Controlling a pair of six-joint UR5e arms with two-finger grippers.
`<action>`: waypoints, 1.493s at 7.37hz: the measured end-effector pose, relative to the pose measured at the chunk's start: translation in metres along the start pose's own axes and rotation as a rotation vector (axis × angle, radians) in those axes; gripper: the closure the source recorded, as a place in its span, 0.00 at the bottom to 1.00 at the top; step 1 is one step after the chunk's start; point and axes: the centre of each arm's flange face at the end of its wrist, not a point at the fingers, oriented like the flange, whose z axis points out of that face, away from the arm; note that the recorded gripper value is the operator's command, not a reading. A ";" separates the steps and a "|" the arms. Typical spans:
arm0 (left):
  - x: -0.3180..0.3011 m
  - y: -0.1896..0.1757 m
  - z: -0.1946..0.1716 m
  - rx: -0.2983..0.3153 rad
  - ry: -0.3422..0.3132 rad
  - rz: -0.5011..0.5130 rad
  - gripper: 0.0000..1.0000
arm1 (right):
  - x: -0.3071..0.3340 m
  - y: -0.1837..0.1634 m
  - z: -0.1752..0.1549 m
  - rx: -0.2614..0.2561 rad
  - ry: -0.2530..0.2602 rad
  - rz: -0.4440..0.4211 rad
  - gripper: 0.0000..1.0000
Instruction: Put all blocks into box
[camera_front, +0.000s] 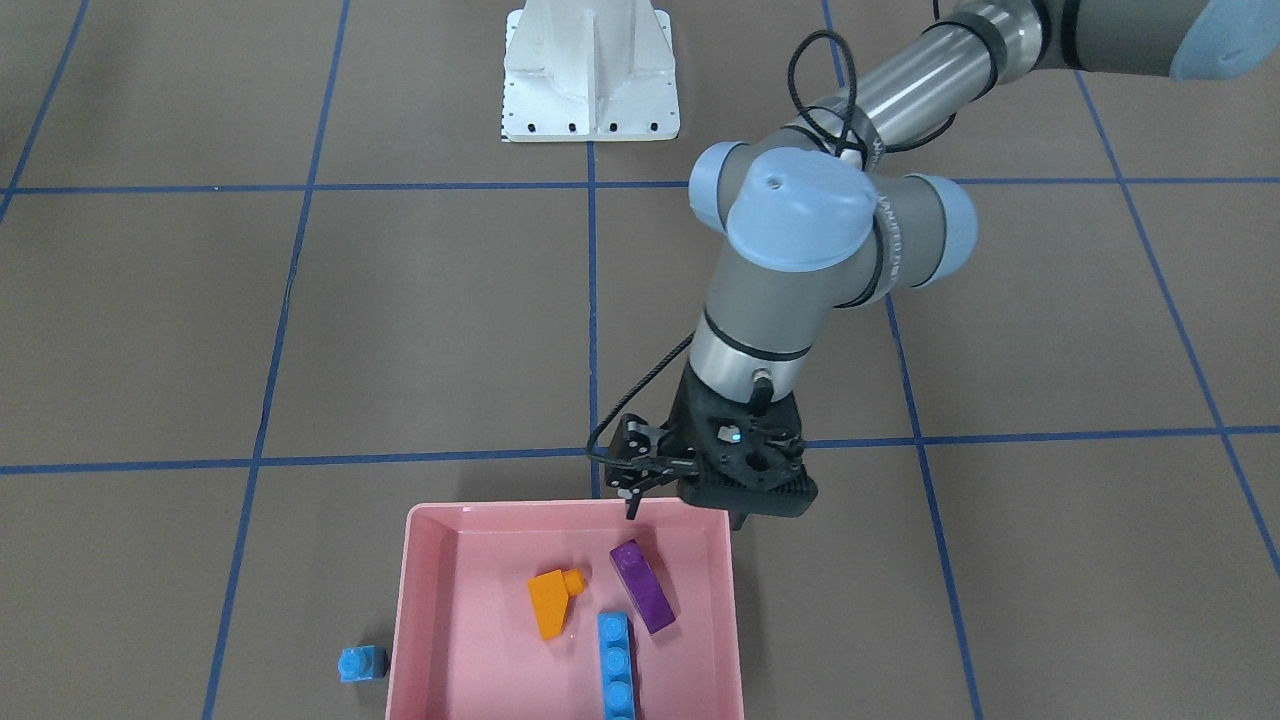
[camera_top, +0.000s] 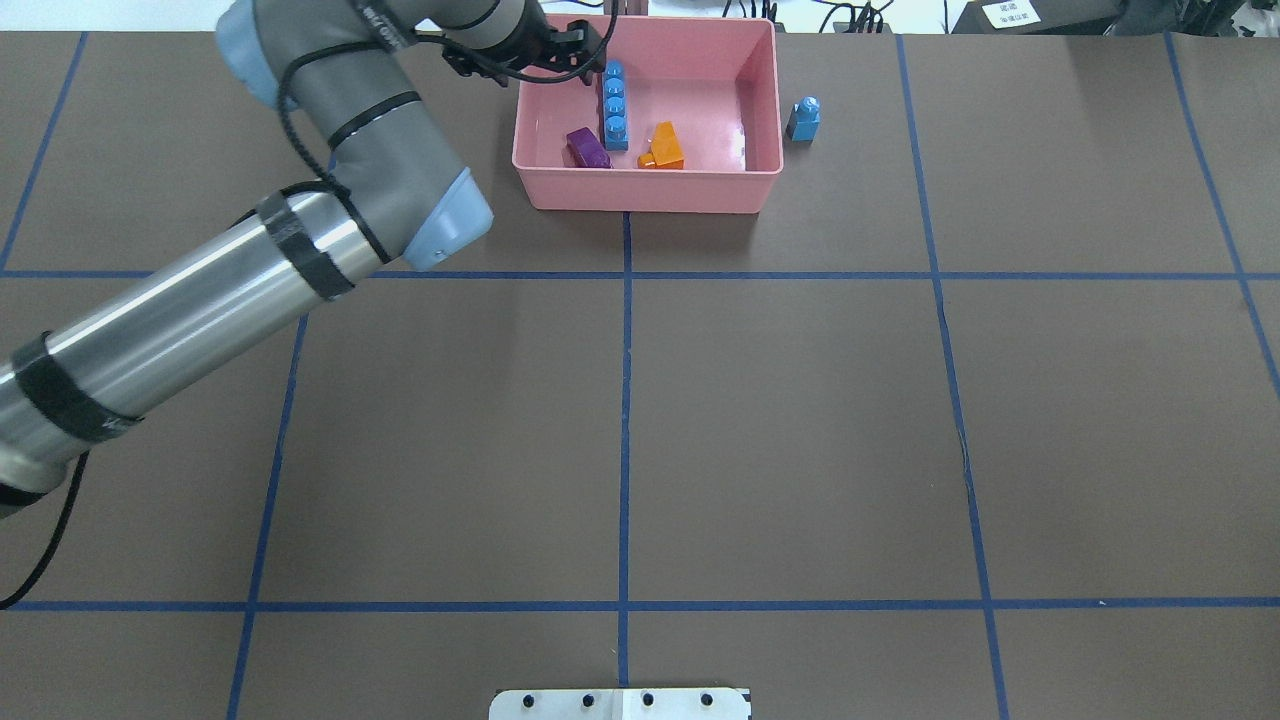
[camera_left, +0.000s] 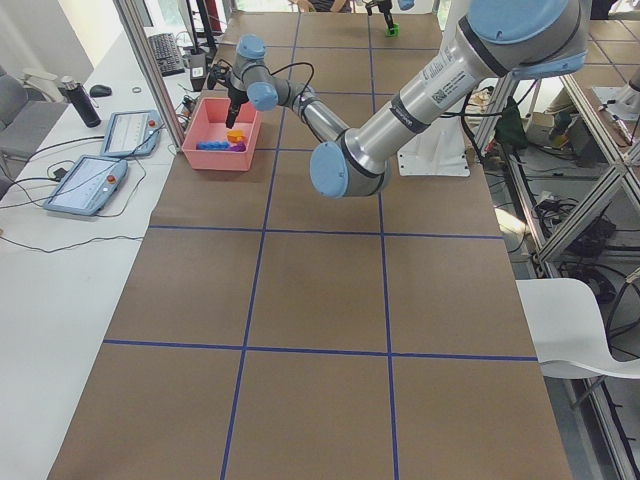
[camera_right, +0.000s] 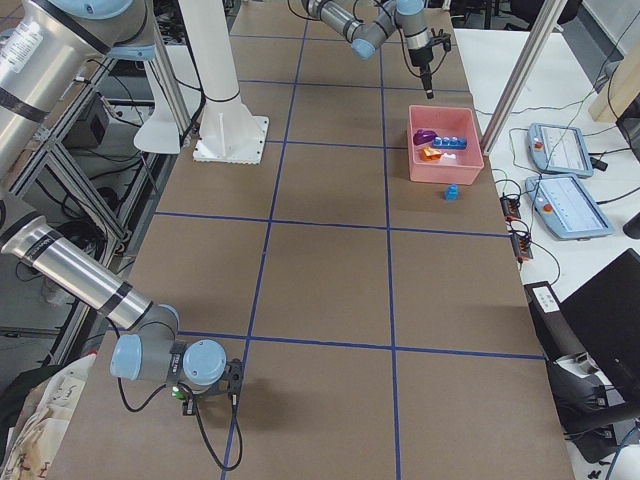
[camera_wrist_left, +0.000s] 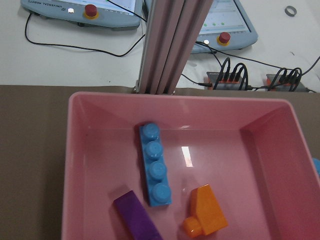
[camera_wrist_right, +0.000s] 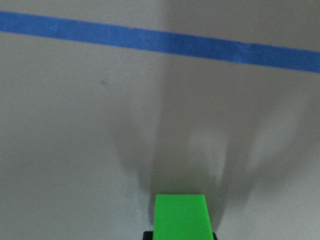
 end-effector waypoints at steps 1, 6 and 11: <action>-0.055 0.028 -0.013 -0.039 -0.020 0.059 0.01 | -0.008 -0.015 -0.007 0.022 -0.015 -0.015 1.00; -0.310 0.120 -0.084 -0.223 -0.112 0.325 0.01 | -0.157 -0.258 -0.157 0.320 -0.125 0.093 1.00; -0.464 0.211 -0.145 -0.367 -0.133 0.168 0.00 | -0.511 -0.492 -0.329 0.432 -0.168 0.260 1.00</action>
